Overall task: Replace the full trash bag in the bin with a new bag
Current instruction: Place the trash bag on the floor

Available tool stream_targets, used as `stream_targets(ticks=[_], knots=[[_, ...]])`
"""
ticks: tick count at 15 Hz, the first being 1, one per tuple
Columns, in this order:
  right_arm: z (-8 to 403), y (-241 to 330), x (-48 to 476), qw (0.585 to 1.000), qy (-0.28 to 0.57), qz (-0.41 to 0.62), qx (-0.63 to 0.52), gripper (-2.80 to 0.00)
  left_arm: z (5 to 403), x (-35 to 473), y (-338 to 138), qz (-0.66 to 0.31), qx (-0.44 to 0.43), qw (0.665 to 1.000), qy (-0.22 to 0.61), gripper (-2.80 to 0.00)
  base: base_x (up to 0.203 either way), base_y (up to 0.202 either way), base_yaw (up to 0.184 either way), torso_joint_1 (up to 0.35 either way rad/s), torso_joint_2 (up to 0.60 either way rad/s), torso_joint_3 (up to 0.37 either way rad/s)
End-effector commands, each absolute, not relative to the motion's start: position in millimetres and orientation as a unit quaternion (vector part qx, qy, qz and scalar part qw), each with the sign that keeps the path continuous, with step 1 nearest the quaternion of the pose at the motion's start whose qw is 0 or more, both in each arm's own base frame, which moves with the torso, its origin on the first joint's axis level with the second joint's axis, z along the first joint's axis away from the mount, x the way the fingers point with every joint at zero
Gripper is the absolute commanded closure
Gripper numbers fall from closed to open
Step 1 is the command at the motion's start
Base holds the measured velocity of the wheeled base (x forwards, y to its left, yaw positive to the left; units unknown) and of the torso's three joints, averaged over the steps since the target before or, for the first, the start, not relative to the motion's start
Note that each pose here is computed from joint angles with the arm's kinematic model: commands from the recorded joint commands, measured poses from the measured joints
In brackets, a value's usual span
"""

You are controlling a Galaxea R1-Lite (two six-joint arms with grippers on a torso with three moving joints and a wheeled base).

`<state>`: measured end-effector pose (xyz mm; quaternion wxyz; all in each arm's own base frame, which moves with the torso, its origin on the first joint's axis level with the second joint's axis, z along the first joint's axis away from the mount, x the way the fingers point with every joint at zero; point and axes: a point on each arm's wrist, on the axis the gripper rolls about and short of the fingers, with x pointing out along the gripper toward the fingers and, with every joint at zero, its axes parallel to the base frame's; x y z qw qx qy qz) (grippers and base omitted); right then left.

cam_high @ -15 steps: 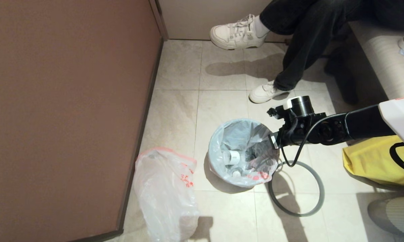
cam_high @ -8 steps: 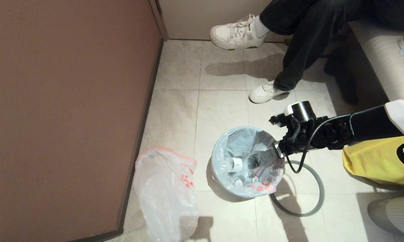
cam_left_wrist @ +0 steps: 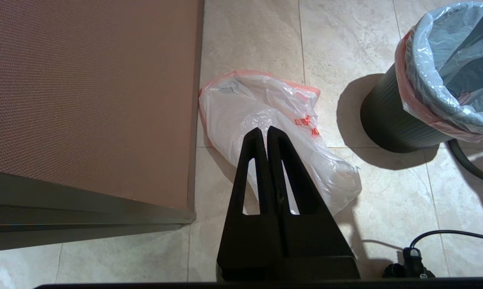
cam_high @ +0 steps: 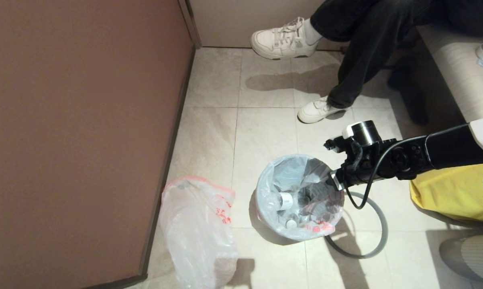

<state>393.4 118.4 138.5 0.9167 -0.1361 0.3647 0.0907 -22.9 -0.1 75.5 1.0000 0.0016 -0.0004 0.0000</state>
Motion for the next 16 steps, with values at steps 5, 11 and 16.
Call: stream_targets(ticks=[5, 11, 16], knots=[[134, 121, 399, 0.922, 0.349, 0.091, -0.137, 0.00, 75, -23, 0, 0.001, 0.002, 1.000, 0.000, 0.00, 0.000, 0.000, 0.000, 0.000, 0.00, 0.000], [135, 123, 398, 0.923, 0.347, 0.093, -0.138, 0.00, 75, -23, 0, 0.000, 0.002, 1.000, 0.000, 0.00, 0.000, 0.000, 0.000, 0.000, 0.00, 0.000], [145, 122, 393, 0.927, 0.339, 0.093, -0.132, 0.00, 75, -23, 0, 0.000, 0.002, 1.000, 0.000, 0.00, 0.000, 0.000, 0.000, 0.000, 0.00, 0.000]])
